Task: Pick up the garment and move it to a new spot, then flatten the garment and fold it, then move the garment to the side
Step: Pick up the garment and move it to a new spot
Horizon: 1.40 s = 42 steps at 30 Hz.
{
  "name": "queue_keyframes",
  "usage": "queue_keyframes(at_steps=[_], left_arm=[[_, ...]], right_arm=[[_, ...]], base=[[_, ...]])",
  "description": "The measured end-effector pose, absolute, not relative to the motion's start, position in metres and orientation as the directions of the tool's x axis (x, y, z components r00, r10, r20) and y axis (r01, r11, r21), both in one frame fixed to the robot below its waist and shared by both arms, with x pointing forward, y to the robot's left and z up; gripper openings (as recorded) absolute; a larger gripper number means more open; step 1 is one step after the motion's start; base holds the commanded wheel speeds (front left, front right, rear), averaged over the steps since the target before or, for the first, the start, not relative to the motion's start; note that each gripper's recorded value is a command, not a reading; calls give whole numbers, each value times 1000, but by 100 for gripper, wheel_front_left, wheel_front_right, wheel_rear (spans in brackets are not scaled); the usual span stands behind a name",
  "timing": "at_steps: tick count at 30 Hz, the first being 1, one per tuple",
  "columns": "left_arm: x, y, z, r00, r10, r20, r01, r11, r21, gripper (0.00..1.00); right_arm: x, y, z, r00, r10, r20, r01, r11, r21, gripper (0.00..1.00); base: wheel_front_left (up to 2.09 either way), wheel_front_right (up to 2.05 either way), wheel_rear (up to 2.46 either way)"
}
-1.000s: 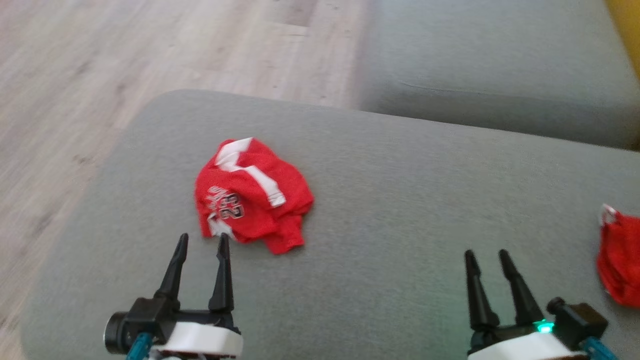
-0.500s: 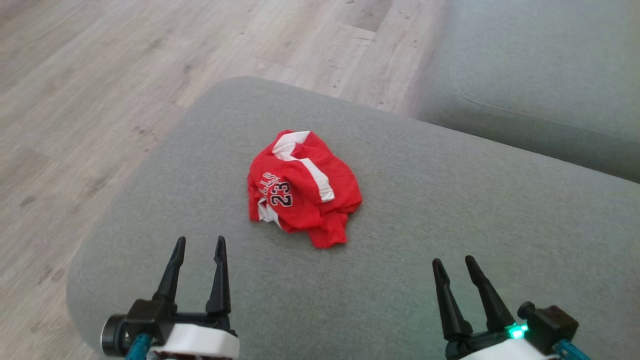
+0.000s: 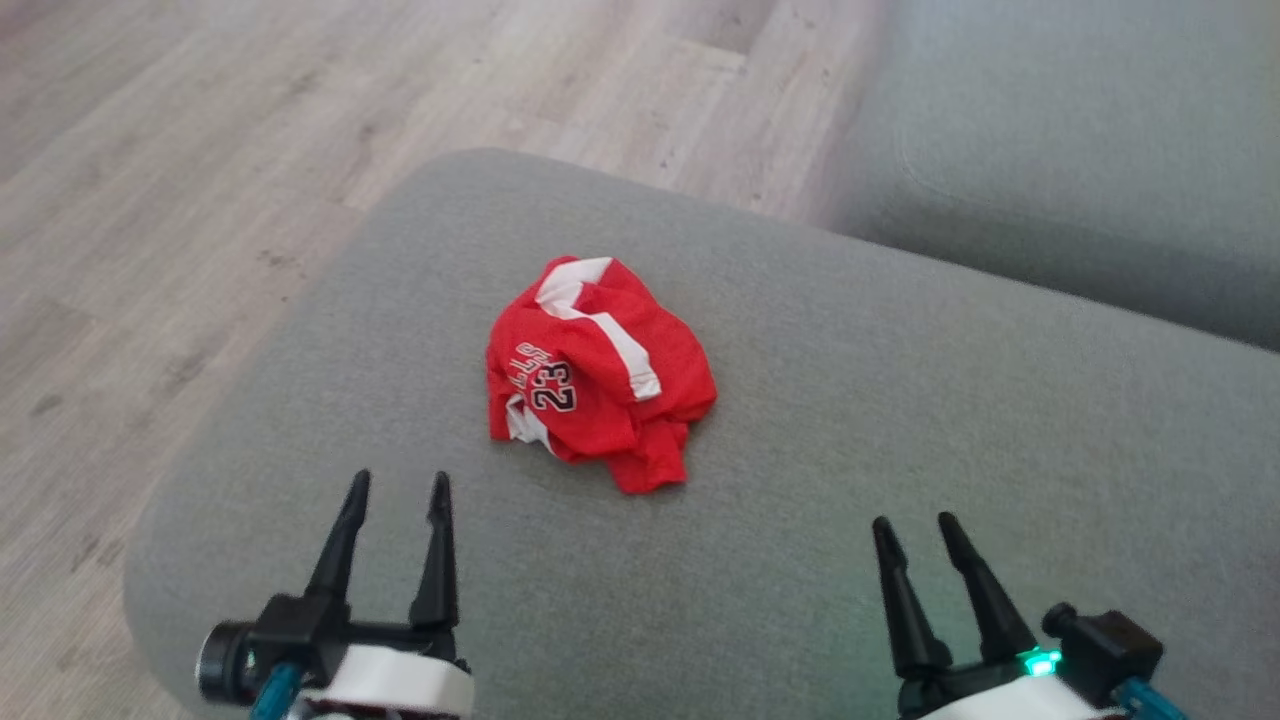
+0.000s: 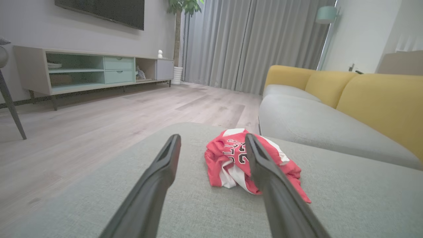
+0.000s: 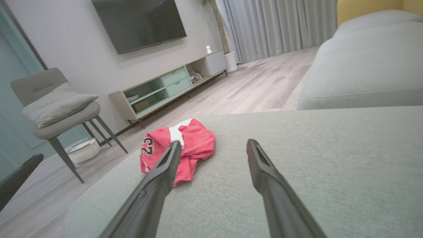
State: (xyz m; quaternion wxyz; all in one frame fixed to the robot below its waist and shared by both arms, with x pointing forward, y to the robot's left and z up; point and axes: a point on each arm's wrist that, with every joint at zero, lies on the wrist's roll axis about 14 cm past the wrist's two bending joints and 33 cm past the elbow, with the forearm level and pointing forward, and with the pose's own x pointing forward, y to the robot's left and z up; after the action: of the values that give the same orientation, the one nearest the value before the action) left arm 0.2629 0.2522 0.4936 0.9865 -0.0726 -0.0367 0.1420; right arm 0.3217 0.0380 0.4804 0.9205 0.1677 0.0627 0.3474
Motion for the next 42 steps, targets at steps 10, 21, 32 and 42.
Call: queue_keyframes(at_steps=[10,21,32,42], left_arm=[[343,210,490,994,-13,-111,15,1000,17,100],[397,182,441,929,-162,-334,200,976,82,100],[420,180,403,873,-166,-458,237,966,102,59],[435,172,447,942,-195,-273,222,972,74,0]], right_arm=[[343,12,469,809,588,-23,-543,761,355,100],[370,-19,452,869,492,-55,-440,820,367,100],[377,-39,441,896,437,-85,-381,852,359,100],[372,-40,452,899,433,-59,-390,856,340,100]], base=[[0,0,0],[0,0,0],[0,0,0],[0,0,0]])
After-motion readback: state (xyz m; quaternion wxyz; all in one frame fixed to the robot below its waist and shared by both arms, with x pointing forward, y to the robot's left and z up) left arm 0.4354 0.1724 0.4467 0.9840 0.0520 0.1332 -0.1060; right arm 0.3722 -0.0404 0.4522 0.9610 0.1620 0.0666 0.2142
